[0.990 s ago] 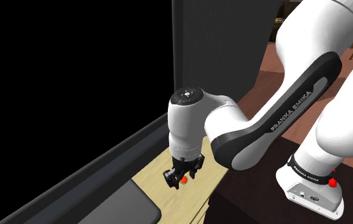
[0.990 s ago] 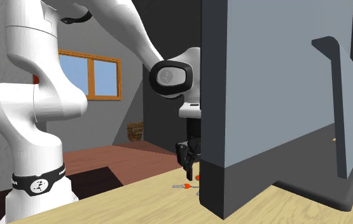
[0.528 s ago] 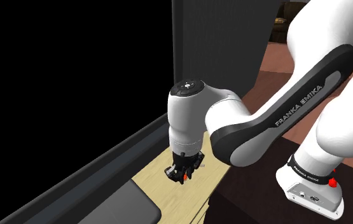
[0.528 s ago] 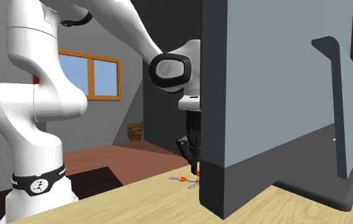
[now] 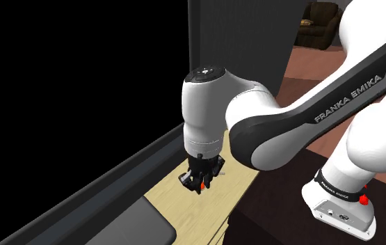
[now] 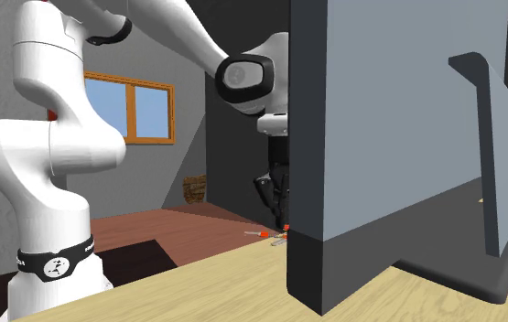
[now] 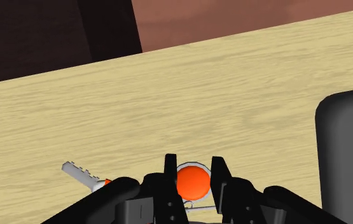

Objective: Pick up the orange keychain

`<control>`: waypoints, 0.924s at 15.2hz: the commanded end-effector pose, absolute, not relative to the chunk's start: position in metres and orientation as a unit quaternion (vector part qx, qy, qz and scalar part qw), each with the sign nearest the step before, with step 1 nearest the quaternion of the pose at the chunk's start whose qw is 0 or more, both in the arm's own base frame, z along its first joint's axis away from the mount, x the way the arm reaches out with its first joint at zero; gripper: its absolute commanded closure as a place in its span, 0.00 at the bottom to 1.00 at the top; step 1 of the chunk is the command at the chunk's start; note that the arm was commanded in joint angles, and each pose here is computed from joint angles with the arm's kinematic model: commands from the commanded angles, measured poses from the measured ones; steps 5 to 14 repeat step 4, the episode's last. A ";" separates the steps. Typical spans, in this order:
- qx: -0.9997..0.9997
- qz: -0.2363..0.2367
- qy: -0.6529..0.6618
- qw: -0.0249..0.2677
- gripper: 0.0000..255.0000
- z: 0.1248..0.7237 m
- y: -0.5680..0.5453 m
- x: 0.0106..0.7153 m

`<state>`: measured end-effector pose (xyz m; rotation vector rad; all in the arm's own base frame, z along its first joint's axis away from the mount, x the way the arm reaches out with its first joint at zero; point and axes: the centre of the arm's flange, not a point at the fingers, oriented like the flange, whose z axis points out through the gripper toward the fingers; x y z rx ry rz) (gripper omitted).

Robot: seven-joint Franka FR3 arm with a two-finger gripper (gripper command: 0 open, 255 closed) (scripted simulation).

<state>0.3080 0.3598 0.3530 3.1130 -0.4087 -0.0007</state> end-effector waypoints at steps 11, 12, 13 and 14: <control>0.991 -0.001 -0.130 0.001 1.00 0.369 0.360 0.308; 0.991 -0.001 -0.130 0.001 1.00 0.369 0.360 0.308; 0.991 -0.001 -0.130 0.001 1.00 0.369 0.360 0.308; 0.991 -0.001 -0.130 0.001 1.00 0.369 0.360 0.308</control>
